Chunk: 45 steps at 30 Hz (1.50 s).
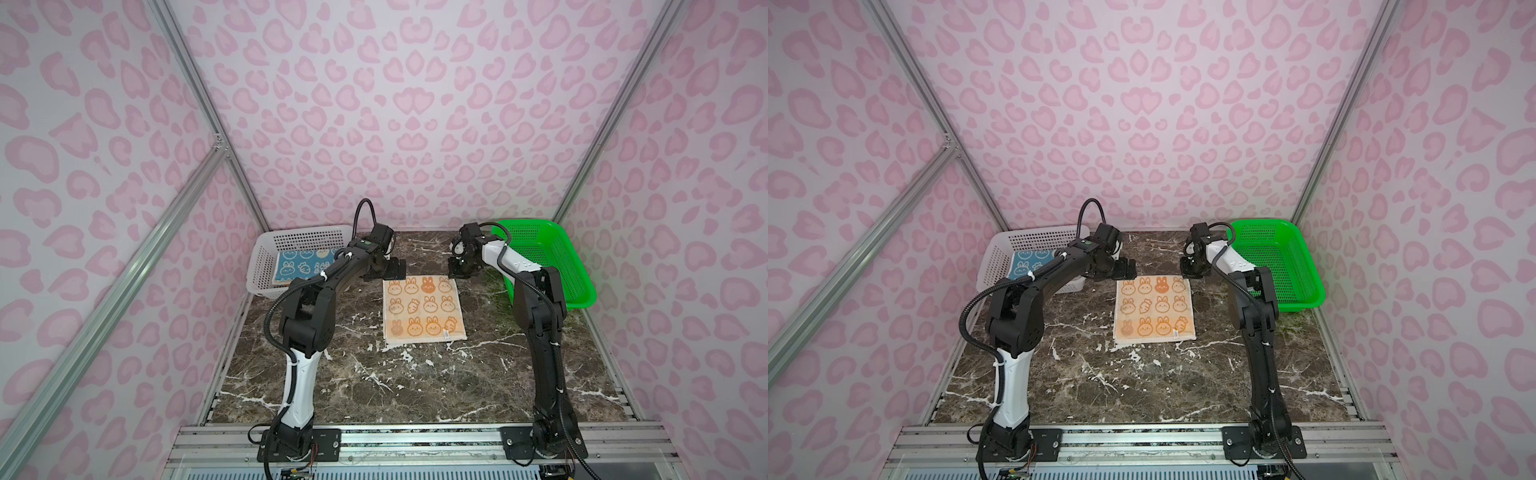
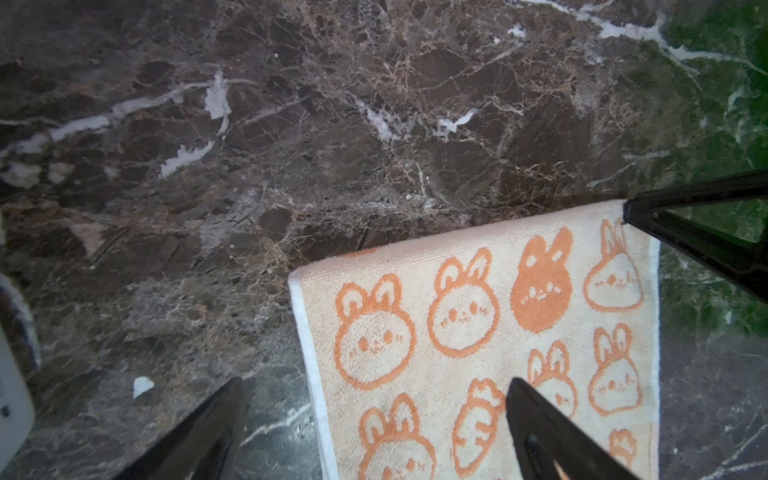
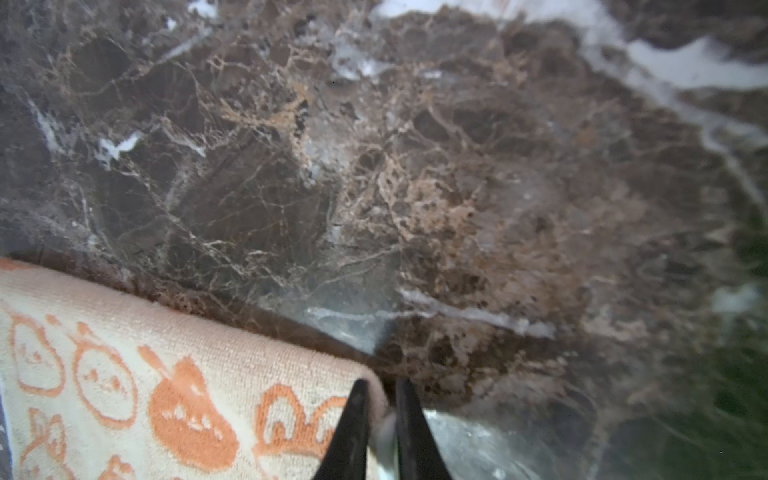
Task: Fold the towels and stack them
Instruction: 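Grasp the far edge of the orange towel with both grippers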
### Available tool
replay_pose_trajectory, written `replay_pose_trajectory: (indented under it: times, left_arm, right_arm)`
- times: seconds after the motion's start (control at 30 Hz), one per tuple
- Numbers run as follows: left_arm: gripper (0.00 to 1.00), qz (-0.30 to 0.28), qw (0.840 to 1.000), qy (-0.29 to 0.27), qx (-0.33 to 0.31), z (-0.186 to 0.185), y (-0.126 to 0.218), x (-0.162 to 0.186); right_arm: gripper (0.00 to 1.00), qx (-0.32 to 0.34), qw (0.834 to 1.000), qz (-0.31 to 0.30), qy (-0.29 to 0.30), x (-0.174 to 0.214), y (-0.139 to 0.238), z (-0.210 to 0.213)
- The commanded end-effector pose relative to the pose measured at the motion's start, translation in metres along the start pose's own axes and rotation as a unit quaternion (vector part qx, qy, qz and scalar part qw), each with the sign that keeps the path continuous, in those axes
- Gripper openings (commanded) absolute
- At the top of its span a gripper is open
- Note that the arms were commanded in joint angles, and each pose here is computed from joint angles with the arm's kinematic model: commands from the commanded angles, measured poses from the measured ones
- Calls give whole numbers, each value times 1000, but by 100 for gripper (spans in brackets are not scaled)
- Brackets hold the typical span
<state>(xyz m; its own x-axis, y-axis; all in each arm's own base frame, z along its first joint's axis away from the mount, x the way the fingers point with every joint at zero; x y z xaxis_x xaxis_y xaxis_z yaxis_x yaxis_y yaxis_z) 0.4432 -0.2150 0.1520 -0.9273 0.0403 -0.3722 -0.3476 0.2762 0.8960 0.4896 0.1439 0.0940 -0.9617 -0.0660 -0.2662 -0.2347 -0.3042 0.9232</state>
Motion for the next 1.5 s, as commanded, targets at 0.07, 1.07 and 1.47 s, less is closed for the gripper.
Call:
replay_pose_trajectory:
  times: [0.07, 1.07, 1.47]
  left_arm:
    - [100, 15, 999, -27, -12, 4, -14, -5]
    - [38, 67, 997, -33, -33, 26, -68, -6]
    - [21, 73, 996, -31, -32, 30, -76, -3]
  right_arm:
    - [0, 16, 999, 45, -9, 16, -11, -8]
    - [0, 4, 999, 47, -13, 15, -7, -14]
    - [0, 3, 999, 48, -11, 15, -5, -14]
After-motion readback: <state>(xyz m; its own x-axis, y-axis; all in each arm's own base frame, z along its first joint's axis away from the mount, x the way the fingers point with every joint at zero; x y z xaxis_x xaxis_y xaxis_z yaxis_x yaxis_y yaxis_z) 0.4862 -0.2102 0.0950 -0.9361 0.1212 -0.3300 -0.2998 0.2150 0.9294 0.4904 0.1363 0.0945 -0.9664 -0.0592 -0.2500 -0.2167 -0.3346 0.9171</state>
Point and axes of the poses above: each gripper's point midway between its finger pads, its own y axis back along the fingers, its own z axis along the line the jaws close on, x = y × z, the point moved 8 cm from there along y, back along the fingers
